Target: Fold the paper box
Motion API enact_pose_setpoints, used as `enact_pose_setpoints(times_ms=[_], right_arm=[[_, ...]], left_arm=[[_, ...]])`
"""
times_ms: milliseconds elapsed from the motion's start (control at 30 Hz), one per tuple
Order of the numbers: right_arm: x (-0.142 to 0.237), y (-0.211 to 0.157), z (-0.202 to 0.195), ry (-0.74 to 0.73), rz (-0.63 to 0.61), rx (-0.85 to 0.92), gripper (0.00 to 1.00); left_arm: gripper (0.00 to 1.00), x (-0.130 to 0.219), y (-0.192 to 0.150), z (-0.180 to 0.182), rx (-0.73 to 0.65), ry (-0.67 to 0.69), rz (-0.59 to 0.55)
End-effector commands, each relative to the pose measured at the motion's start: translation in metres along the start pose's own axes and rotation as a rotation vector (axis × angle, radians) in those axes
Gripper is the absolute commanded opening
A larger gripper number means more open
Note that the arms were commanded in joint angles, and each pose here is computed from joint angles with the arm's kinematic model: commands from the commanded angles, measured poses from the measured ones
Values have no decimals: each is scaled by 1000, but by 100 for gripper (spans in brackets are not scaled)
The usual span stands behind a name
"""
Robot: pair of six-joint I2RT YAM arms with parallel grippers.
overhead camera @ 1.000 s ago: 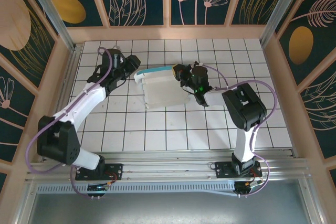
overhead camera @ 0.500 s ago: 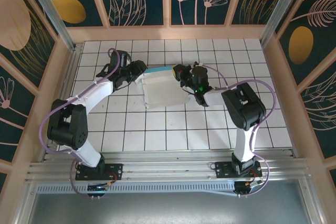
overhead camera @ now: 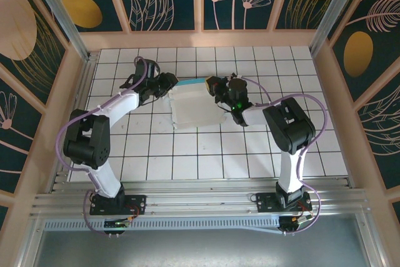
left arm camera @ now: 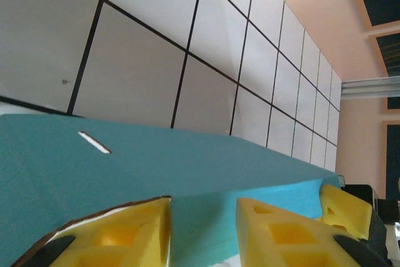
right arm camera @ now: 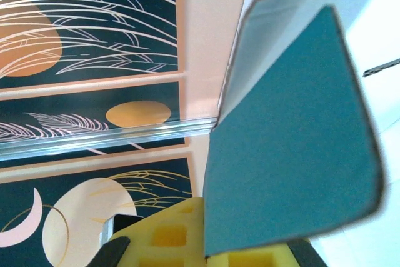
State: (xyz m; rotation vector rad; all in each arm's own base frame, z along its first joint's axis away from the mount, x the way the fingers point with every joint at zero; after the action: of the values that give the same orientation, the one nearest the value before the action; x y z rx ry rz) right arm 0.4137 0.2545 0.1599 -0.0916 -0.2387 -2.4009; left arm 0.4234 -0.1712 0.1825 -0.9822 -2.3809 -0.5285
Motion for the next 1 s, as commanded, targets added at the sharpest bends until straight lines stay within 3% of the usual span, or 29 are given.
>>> enact_pose_setpoints(times_ms=[0,67,167,233,300,400,500,600,667,767,833,967], right_arm=[[-7,-1,-11,-30,10,-2,0],[-8,1,-13,-46,2,-3,0],[-11,5,-19,-90,-16,-15,0],[-13,9,-23,-127,-31,-25,0],[-17,14,-26,-146,-40,-29,0],[-20,19,-27,-149,-43,-34,0],[-21,23,-28,-148,-46,-29,0],[-20,26,-27,-152,-46,-18,0],[-18,27,-26,-158,-46,-5,0],[-16,27,-24,-164,-42,13,0],[-17,26,-22,-160,-39,21,0],[-18,26,-22,-159,-36,23,0]], left_arm=[[29,-4,7,-6,-27,1,-10],[30,-1,10,-6,-46,19,-43],[54,17,18,-9,-92,54,-140],[61,39,20,-13,-131,46,-221],[60,61,16,-12,-163,17,-291],[51,84,0,2,-218,60,-379],[45,93,-20,24,-292,125,-449],[45,96,-16,41,-356,216,-507],[48,91,-12,38,-523,270,-487],[45,77,-2,38,-746,393,-435],[47,66,5,34,-808,411,-360],[49,46,12,27,-822,284,-238]])
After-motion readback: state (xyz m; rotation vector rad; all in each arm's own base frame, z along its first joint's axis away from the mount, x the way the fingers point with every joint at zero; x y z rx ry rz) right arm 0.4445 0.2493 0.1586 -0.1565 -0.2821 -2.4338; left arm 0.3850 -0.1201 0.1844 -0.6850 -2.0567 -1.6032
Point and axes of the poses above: each hand's point on the last joint's axis, 136 mm out from that joint toward the fingers, its own x axis back along the fingers, its own z axis along the line the jaws close on, y = z × x, the point moved 6 cm from there along x, back along the fingers, and after that the axes turned 10 degrees about x, right-handed, at the moved point
